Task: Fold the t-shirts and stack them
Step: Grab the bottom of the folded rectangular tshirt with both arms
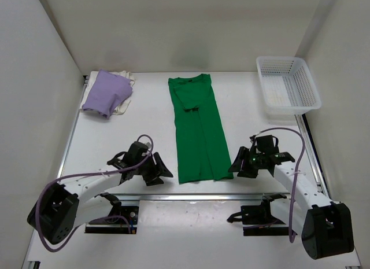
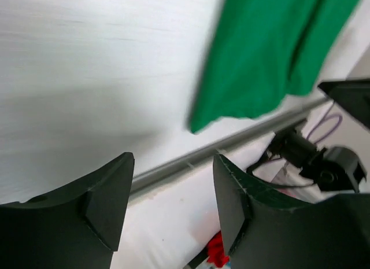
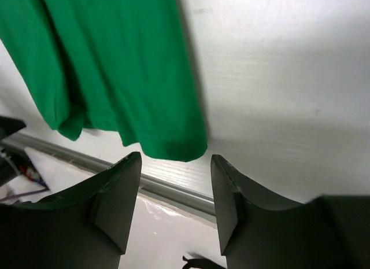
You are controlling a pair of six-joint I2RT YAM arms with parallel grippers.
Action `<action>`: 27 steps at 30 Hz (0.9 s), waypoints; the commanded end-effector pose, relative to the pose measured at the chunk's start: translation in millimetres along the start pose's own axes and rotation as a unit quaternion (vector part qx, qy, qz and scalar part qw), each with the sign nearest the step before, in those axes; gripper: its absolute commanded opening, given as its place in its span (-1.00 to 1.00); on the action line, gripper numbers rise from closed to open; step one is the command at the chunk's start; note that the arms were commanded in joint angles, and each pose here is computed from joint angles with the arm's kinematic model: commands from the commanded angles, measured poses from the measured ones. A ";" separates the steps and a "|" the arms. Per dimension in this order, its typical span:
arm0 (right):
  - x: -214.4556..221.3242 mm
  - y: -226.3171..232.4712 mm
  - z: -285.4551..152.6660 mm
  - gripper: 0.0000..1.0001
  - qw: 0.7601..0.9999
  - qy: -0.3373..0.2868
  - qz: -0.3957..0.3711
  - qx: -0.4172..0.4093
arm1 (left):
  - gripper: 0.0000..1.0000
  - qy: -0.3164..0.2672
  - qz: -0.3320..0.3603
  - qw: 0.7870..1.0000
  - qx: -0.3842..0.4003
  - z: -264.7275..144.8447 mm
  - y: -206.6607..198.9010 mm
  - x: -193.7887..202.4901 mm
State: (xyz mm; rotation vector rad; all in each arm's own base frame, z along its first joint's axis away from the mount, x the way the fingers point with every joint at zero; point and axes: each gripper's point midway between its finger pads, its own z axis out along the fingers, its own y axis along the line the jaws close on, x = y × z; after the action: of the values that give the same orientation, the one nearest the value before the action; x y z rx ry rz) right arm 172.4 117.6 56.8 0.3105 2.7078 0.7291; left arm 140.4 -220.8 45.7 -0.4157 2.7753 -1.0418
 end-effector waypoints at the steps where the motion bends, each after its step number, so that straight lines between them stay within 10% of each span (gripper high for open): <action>1: -5.8 12.1 7.4 -0.06 0.998 -0.022 0.015 -0.058 | 0.36 -0.003 -0.038 0.999 0.017 3.9 6.9 -3.3; 10: 2.5 -9.8 24.9 -0.18 0.995 -0.030 0.078 -0.062 | 0.25 0.006 -0.018 1.000 0.004 34.6 -10.6 -3.7; 17: 4.8 -5.4 28.1 -0.59 0.994 -0.017 0.081 -0.078 | -0.31 0.025 -0.009 0.999 -0.023 45.4 -5.3 9.1; 23: 14.6 -4.6 31.3 -0.66 0.994 0.004 0.075 -0.082 | 0.10 0.029 -0.015 0.999 -0.027 50.6 -2.2 8.1; 27: 16.7 -3.5 30.5 -0.61 0.994 0.006 0.069 -0.086 | -0.07 0.032 -0.008 0.999 -0.031 55.9 -5.2 9.5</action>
State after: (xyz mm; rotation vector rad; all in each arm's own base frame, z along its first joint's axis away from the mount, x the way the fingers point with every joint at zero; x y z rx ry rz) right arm 167.2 128.9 23.7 0.5041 2.6470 0.9633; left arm 146.9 -269.6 21.2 -0.4259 2.8465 -1.1005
